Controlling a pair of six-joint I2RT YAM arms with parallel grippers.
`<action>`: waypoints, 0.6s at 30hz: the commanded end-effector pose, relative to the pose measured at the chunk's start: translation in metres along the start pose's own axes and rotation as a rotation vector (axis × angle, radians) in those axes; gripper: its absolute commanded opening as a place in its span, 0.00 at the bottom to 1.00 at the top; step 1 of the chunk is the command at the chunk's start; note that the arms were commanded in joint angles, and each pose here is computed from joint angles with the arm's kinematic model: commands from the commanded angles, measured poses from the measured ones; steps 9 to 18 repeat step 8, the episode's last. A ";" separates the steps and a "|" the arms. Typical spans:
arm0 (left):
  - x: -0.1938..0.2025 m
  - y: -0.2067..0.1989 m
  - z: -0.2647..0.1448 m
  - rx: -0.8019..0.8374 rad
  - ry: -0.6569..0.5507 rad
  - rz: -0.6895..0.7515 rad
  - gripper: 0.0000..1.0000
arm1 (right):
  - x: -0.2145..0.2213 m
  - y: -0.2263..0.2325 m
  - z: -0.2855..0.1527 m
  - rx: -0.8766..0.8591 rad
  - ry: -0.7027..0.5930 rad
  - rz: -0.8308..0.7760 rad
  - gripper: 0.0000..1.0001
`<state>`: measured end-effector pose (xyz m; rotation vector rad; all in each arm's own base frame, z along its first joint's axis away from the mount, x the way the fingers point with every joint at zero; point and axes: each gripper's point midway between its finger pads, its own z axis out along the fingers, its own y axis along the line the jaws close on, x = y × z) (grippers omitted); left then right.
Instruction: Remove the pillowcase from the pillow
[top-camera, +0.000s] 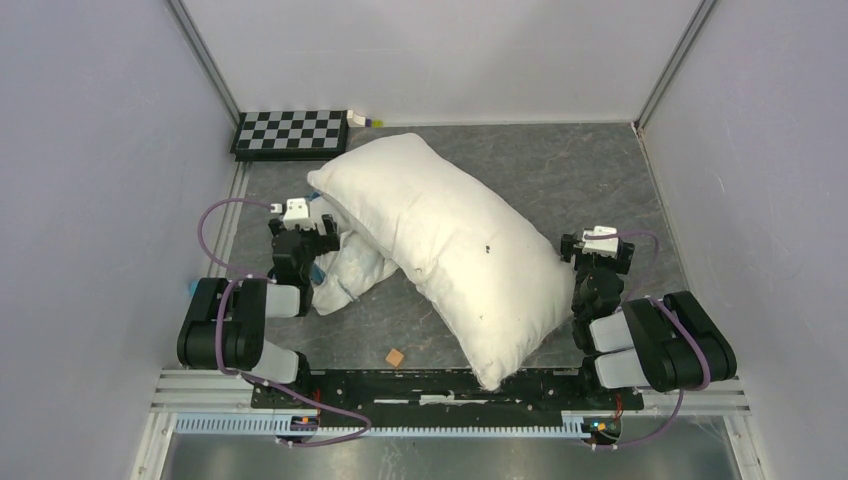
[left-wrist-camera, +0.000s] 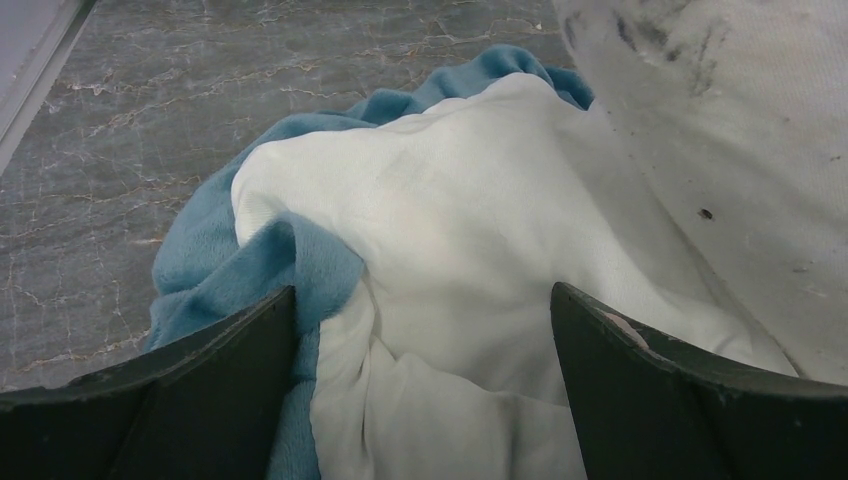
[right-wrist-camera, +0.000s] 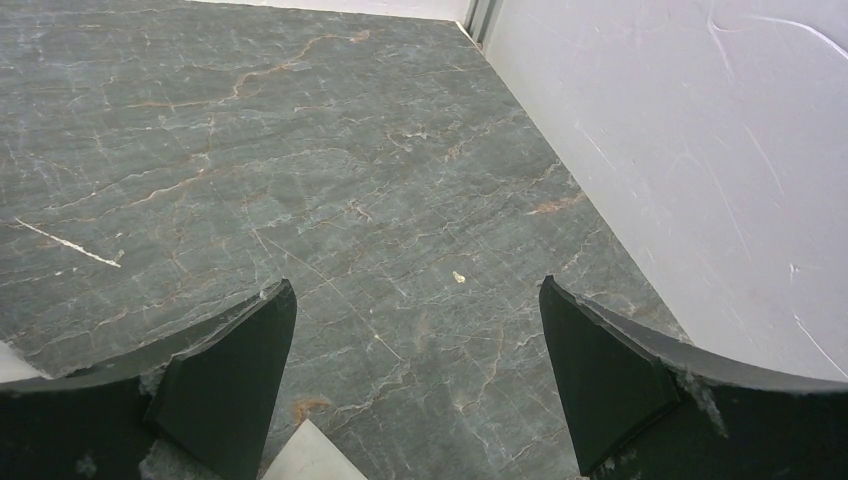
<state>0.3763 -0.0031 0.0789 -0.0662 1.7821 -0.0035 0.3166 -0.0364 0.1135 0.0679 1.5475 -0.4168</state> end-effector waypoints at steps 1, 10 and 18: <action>-0.011 -0.008 0.002 0.043 -0.048 0.042 1.00 | 0.026 -0.007 -0.028 -0.022 0.051 -0.029 0.98; -0.010 -0.008 0.002 0.042 -0.047 0.041 1.00 | 0.026 -0.007 -0.028 -0.022 0.051 -0.029 0.98; -0.010 -0.008 0.002 0.042 -0.047 0.041 1.00 | 0.026 -0.007 -0.028 -0.022 0.051 -0.029 0.98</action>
